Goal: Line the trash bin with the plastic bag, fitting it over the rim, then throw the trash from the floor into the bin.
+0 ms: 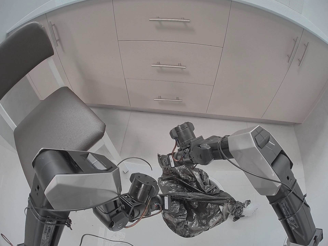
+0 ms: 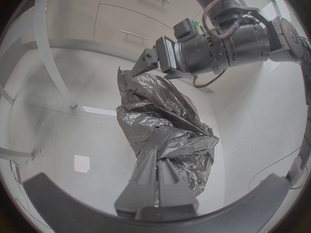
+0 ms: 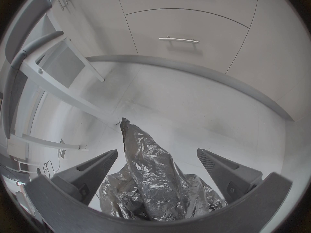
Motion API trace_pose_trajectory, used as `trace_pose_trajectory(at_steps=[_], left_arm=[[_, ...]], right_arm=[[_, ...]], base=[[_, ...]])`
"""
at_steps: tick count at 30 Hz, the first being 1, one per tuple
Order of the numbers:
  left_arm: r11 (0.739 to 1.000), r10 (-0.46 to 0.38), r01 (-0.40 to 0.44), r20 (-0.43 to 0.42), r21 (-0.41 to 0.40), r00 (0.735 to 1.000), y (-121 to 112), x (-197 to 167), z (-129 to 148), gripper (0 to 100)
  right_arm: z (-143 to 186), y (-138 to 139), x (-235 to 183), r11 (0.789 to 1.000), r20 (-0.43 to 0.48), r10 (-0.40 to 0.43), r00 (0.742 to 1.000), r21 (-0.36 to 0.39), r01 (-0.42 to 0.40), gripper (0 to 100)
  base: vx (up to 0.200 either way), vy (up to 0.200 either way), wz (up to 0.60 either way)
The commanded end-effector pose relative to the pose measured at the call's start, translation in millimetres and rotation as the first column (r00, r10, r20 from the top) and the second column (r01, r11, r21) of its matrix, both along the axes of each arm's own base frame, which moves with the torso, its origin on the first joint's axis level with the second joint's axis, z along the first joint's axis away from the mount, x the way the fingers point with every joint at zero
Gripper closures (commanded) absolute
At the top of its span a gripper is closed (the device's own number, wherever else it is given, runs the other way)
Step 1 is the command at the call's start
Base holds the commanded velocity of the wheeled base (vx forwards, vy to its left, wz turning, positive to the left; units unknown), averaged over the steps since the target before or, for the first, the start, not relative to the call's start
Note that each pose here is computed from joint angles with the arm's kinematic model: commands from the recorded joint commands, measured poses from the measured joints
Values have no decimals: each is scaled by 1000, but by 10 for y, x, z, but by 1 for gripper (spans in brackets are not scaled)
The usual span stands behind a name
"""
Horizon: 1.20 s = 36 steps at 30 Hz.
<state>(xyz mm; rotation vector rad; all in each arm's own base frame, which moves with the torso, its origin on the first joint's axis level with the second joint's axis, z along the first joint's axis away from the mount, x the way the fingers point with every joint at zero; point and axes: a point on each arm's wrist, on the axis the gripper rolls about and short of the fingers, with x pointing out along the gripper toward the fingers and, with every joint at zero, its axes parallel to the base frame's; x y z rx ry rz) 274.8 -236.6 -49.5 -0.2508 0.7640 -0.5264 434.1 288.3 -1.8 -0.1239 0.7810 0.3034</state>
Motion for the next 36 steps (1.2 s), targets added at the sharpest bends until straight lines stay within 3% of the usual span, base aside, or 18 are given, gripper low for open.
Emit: trace_pose_trajectory(at_steps=[1, 11, 12, 24, 30, 36], left_arm=[[1000, 0, 0, 0, 0, 1000, -1, -1, -1, 100], [1000, 0, 0, -1, 1, 1000, 0, -1, -7, 100], [1000, 0, 0, -1, 1, 1000, 0, -1, -7, 100], [1000, -1, 1, 1, 1, 1000, -3, 2, -5, 100], [1000, -1, 1, 1, 1, 1000, -3, 2, -5, 100], [1000, 0, 0, -1, 1, 1000, -2, 1, -10, 100]], right_arm=[[-153, -24, 16, 1000, -23, -6, 1000, -15, 6, 0], [-212, -54, 43, 1000, -28, -16, 999, -19, 16, 0], [-212, -54, 43, 1000, -28, -16, 999, -19, 16, 100], [-153, -38, 25, 999, -31, -40, 999, 9, 40, 100], [76, -72, -26, 998, -23, -52, 998, 30, 53, 100], [373, -223, -232, 999, -71, -48, 996, 0, 49, 100]], base=[[0, 0, 0], [0, 0, 0], [0, 0, 0], [0, 0, 0], [0, 0, 0], [0, 0, 0]])
